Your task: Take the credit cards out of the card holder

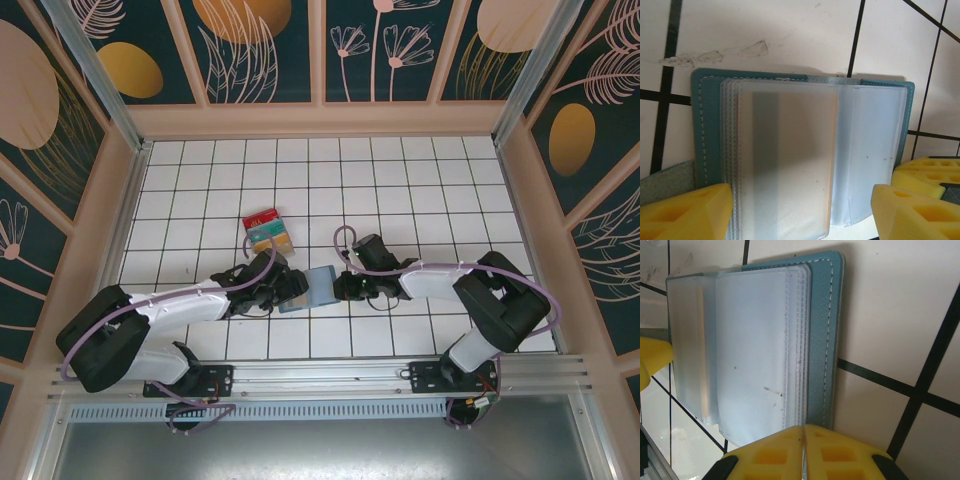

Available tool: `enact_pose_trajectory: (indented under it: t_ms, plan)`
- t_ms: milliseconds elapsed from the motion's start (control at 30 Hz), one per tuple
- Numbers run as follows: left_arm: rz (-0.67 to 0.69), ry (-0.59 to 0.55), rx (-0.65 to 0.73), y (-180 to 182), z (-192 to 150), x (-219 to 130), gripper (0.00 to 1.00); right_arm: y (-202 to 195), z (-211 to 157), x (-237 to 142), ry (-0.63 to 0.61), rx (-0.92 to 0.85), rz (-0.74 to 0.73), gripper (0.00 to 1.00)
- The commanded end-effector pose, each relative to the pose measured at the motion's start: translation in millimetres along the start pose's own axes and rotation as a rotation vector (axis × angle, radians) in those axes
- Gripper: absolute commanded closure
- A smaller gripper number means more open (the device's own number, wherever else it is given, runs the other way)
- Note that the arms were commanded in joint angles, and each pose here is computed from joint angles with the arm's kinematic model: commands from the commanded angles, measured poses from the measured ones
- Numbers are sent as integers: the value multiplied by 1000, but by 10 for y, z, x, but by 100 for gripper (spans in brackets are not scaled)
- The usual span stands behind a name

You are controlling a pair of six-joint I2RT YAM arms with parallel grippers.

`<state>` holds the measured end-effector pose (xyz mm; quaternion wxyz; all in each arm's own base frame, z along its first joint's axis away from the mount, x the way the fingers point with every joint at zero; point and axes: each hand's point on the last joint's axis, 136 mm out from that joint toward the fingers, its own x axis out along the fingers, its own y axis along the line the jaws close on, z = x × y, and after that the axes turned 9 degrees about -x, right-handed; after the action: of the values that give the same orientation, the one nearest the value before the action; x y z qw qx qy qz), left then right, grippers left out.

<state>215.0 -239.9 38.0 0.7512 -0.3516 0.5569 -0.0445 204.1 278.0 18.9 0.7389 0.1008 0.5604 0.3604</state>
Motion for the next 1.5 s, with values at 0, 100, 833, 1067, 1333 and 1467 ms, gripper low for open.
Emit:
enact_pose_trajectory:
  t_ms: [0,100,833,1067,1333,1467]
  plan:
    - [-30,18,25,-81,-34,32,27,-11,-11,52,11,-5,-12,90]
    - [-59,38,27,-139,-67,44,29,-10,-6,56,11,-6,-12,89]
    - [-194,33,34,-326,-79,-105,1,-12,-7,66,12,-5,-11,86]
    - [-74,-37,39,-74,24,-187,6,-18,48,20,-5,-11,-35,76]
    - [102,-77,86,283,84,-242,42,166,400,-230,-109,-33,-43,72]
    - [132,-73,116,332,83,-205,66,384,582,-325,-154,-37,16,72]
